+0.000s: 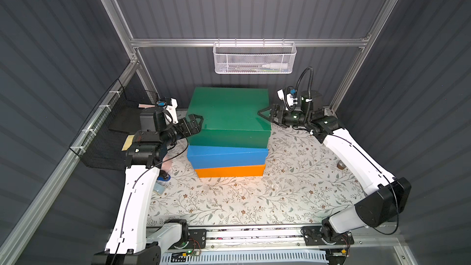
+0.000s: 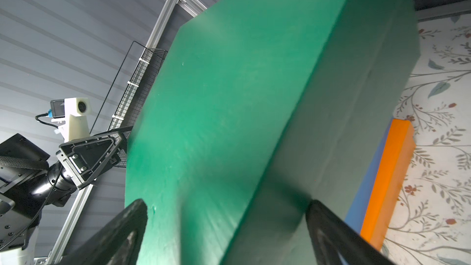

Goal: Stack the shoeboxes
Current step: Adjust the shoebox.

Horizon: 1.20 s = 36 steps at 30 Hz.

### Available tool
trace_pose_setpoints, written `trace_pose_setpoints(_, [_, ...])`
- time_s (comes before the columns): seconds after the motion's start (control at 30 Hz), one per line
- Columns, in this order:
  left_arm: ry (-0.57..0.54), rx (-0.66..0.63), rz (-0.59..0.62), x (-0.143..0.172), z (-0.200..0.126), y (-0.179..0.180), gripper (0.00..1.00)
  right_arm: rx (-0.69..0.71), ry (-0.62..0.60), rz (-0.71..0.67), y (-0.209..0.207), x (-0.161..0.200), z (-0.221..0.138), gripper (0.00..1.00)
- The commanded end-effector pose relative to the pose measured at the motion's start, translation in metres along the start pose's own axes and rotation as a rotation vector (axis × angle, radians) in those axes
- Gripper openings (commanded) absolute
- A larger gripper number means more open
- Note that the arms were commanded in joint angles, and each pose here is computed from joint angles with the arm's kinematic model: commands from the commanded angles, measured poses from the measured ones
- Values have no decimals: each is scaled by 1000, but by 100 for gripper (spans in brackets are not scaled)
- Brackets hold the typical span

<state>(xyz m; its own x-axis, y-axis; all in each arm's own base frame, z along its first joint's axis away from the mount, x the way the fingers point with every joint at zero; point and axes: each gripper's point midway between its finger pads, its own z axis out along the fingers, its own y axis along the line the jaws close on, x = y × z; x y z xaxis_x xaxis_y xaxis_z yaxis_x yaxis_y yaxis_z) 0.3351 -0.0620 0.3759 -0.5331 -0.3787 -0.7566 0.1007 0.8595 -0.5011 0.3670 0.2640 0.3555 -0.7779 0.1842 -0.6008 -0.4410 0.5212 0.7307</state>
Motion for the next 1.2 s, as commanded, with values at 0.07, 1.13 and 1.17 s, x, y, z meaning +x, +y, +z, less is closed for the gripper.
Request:
trace_pose_setpoints(0.07, [-10,11,63,-14,0,-8,100,-13,-12,-24,9,0,-7,99])
trace_pose_setpoints(1.13, [-122,-117,19,-27,-66,-7,100,-19,36,-51,13,9,2,99])
trace_pose_setpoints(1.17, [-116,-115,20,-27,-60,-6,100,-19,35,-55,14,9,1,99])
